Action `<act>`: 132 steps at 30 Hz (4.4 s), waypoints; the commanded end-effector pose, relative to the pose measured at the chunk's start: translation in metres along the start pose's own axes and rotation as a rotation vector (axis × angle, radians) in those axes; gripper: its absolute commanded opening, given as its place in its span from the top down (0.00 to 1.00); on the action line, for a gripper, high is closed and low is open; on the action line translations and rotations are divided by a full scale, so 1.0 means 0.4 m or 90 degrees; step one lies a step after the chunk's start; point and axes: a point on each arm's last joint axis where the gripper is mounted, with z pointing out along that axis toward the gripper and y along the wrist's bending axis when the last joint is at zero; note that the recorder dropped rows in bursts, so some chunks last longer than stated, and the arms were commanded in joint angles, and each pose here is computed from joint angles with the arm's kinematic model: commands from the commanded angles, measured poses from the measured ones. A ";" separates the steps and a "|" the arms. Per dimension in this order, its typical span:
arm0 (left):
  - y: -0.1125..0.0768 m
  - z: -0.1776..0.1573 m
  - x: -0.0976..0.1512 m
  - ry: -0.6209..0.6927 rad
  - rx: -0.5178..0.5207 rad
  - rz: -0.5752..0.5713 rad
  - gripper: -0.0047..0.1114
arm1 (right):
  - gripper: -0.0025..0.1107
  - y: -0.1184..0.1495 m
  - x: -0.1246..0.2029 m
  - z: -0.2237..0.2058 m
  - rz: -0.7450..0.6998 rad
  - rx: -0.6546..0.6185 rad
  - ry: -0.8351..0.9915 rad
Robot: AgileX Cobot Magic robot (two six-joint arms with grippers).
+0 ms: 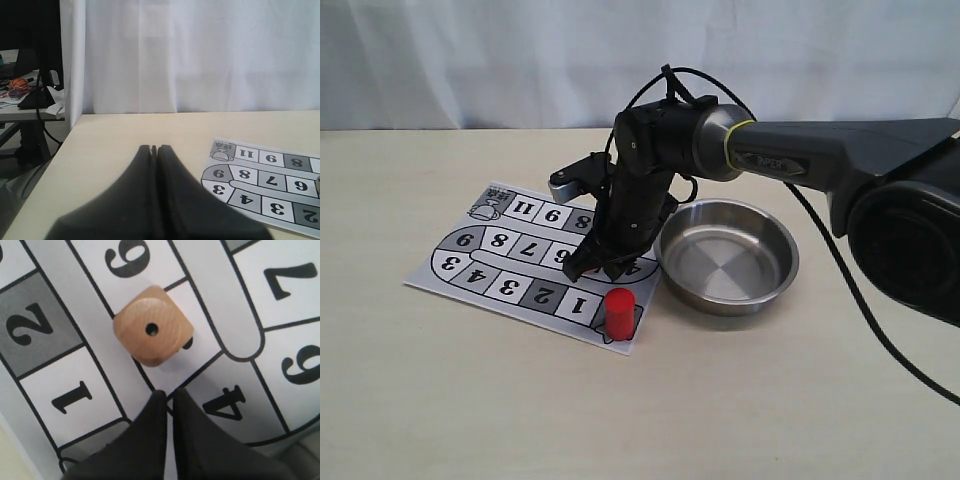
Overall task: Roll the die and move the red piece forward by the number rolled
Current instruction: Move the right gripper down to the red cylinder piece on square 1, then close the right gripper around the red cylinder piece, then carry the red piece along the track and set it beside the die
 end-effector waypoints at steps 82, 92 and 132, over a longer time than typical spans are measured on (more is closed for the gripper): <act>0.000 -0.001 -0.006 -0.008 0.000 -0.003 0.96 | 0.39 0.093 0.202 -0.032 -0.001 -0.003 -0.161; 0.000 -0.001 -0.006 -0.008 0.000 -0.003 0.96 | 0.94 0.093 0.194 -0.040 0.003 -0.003 -0.170; 0.000 -0.001 -0.006 -0.007 0.000 -0.003 0.96 | 0.92 0.145 0.094 0.004 -0.031 -0.008 -0.226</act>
